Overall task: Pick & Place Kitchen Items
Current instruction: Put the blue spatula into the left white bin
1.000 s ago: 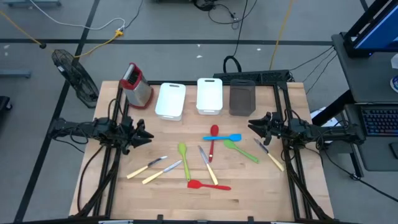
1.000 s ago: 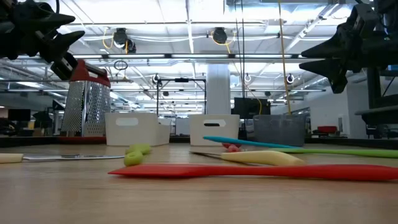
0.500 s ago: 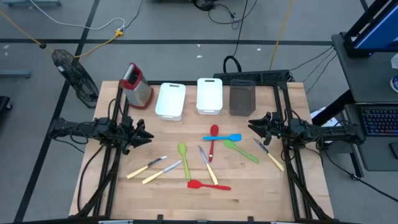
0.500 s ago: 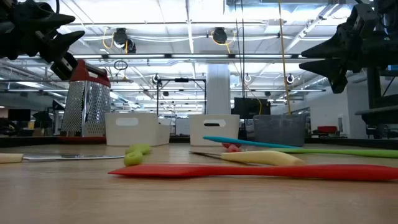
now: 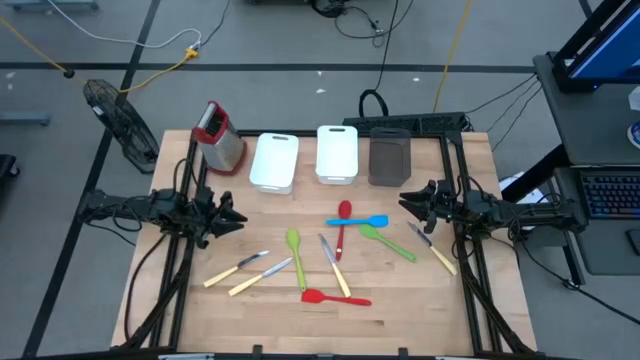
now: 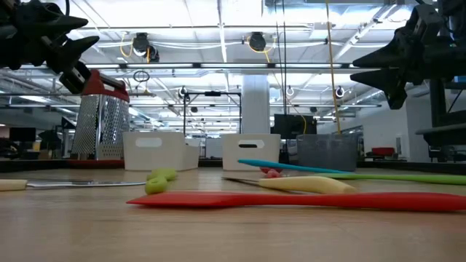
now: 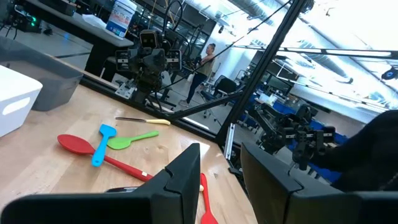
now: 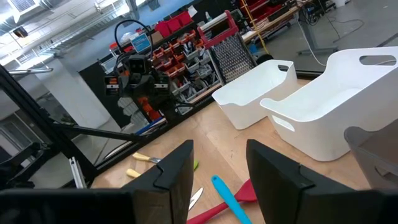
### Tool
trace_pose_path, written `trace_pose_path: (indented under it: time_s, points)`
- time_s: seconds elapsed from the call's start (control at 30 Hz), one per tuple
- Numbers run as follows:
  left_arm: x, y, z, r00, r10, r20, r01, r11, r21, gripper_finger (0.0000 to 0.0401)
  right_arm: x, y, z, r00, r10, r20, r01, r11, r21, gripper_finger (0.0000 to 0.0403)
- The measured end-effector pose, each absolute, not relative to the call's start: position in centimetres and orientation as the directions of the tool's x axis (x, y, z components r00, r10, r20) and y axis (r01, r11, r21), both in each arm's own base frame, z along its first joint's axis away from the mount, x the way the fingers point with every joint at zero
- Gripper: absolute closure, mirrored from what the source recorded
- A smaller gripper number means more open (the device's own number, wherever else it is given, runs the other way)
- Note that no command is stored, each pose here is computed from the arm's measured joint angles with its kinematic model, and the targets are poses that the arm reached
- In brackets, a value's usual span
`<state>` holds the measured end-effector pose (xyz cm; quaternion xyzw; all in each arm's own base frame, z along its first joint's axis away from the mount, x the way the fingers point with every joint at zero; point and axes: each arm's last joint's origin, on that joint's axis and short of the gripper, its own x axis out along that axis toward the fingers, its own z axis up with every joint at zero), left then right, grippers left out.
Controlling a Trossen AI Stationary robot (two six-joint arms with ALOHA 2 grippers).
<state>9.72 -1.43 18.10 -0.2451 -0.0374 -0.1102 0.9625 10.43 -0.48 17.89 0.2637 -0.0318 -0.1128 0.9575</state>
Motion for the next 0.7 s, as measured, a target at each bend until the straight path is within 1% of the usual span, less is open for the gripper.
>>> trace_pose_path:
  time_s: [0.2, 0.3, 0.43, 0.53, 0.7]
  points:
    - [9.75, -1.22, 18.08, 0.980, -0.157, 0.124, 0.183, 0.951, -0.247, 0.0281, 10.43, -0.49, 17.94, 0.972, -0.235, 0.006, 0.200, 0.841, 0.503, 0.0261]
    - [9.77, -1.08, 18.08, 0.986, -0.110, 0.125, 0.138, 0.961, -0.239, 0.0281, 10.42, -0.50, 18.24, 0.971, -0.238, 0.037, 0.192, 0.857, 0.478, 0.0261]
    - [9.77, -1.07, 18.08, 0.986, -0.109, 0.125, 0.134, 0.966, -0.220, 0.0281, 10.40, -0.52, 18.53, 0.967, -0.245, 0.066, 0.185, 0.859, 0.478, 0.0261]
    - [9.76, -1.16, 18.09, 0.982, -0.140, 0.125, 0.161, 0.971, -0.178, 0.0281, 10.37, -0.63, 18.45, 0.957, -0.283, 0.057, 0.226, 0.857, 0.463, 0.0261]
    - [9.76, -1.14, 18.10, 0.983, -0.133, 0.127, 0.158, 0.964, -0.215, 0.0281, 10.29, -0.86, 18.48, 0.929, -0.364, 0.059, 0.299, 0.838, 0.457, 0.0261]
